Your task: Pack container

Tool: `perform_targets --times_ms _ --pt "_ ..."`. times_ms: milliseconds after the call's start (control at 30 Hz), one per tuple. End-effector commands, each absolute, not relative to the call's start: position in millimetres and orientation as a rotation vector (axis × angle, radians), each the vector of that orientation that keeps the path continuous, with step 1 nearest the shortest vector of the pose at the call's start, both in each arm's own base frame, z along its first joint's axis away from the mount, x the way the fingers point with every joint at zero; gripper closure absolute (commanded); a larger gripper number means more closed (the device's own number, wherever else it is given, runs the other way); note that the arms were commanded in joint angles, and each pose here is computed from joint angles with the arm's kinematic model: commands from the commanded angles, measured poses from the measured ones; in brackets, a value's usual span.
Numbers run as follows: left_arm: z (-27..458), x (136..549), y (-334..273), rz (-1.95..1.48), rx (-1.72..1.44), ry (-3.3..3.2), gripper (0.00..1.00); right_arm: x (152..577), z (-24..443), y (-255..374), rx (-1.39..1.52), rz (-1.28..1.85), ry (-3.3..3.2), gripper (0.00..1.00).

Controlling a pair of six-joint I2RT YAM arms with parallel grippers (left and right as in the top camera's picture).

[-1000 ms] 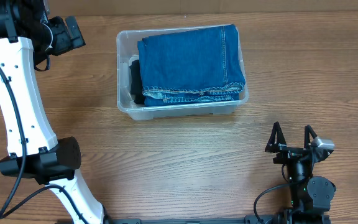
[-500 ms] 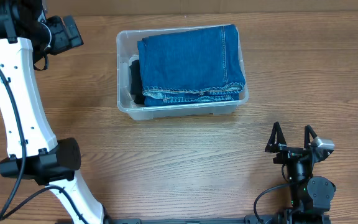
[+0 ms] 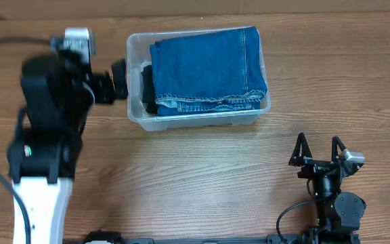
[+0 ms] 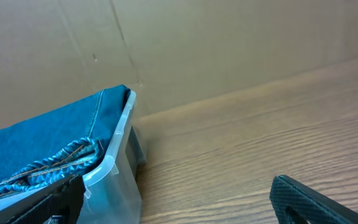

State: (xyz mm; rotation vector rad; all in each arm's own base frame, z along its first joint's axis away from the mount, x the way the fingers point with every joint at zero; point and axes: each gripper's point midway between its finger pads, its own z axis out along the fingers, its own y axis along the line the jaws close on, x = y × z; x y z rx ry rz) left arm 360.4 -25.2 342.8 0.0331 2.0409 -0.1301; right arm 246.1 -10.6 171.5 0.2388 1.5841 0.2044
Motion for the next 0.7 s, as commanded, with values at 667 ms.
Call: perform_targets --times_ms 667 --pt "169 248 2 -0.044 -0.061 1.594 0.0 246 171 -10 0.234 0.201 1.575 0.0"
